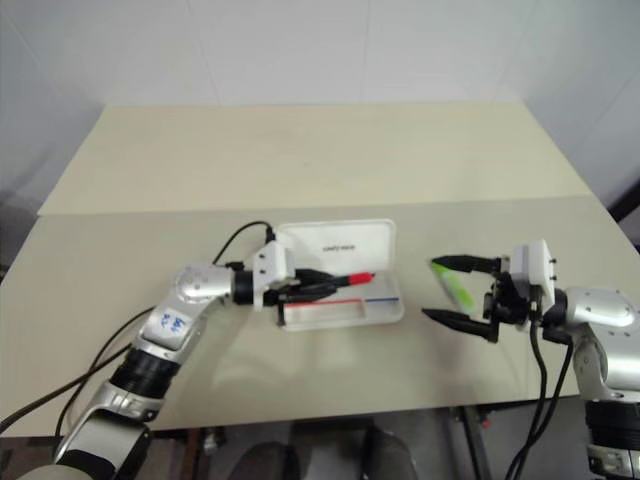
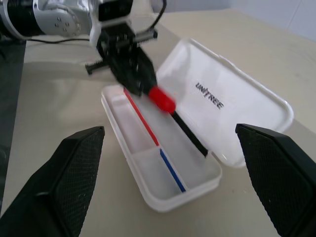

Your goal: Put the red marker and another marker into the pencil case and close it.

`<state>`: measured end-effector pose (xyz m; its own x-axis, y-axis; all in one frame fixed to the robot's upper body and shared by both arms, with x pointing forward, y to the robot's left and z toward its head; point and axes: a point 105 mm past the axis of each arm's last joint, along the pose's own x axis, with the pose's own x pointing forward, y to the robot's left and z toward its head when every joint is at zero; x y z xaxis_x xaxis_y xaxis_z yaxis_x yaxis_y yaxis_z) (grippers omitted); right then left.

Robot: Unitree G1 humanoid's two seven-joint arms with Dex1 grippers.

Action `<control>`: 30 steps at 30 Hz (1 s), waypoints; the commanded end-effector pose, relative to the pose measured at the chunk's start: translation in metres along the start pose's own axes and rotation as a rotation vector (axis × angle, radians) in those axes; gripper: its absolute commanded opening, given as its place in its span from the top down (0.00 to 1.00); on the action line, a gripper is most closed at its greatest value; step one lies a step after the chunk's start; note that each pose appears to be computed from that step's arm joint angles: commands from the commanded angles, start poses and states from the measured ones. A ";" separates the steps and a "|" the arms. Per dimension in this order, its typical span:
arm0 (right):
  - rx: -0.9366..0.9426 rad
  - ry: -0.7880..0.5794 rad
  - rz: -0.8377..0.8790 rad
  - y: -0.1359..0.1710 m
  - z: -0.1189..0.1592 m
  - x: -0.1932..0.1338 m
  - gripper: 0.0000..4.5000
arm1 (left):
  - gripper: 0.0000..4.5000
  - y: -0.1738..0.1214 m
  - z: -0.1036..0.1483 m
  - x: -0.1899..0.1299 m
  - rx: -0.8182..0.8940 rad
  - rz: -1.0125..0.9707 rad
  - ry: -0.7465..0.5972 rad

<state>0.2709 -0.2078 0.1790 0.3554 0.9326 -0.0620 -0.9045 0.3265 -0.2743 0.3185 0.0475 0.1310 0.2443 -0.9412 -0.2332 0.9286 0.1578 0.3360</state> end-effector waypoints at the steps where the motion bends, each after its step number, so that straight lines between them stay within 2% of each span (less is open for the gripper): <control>1: -0.026 -0.031 -0.017 0.001 0.011 0.000 0.00 | 0.78 0.001 0.002 0.004 0.025 -0.005 -0.005; 5: -0.026 -0.043 -0.027 0.005 0.015 0.002 0.00 | 0.78 0.008 -0.009 0.011 0.027 0.029 0.022; 9: -0.022 -0.046 -0.028 0.007 0.017 0.002 0.00 | 0.78 0.014 -0.009 0.015 0.021 0.050 0.007; 10: -0.021 -0.047 -0.029 0.008 0.017 0.002 0.00 | 0.67 0.014 -0.007 0.017 0.010 0.047 -0.006; 12: -0.018 -0.048 -0.029 0.009 0.018 0.003 0.00 | 0.56 0.013 -0.003 0.020 0.002 0.042 -0.026; 17: -0.011 -0.054 -0.032 0.010 0.019 0.003 0.00 | 0.19 0.006 0.011 0.024 -0.005 0.004 -0.086; 25: 0.039 -0.078 -0.096 0.004 0.016 0.005 0.00 | 0.19 -0.010 0.026 0.014 -0.014 -0.058 -0.151; 30: 0.120 0.005 -0.372 -0.009 -0.008 -0.001 0.00 | 0.19 -0.015 0.040 -0.002 -0.016 -0.043 -0.224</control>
<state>0.2777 -0.2058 0.1700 0.5762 0.8173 0.0046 -0.8082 0.5706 -0.1456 0.3006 0.0315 0.1439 0.1557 -0.9827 -0.1003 0.9518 0.1221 0.2812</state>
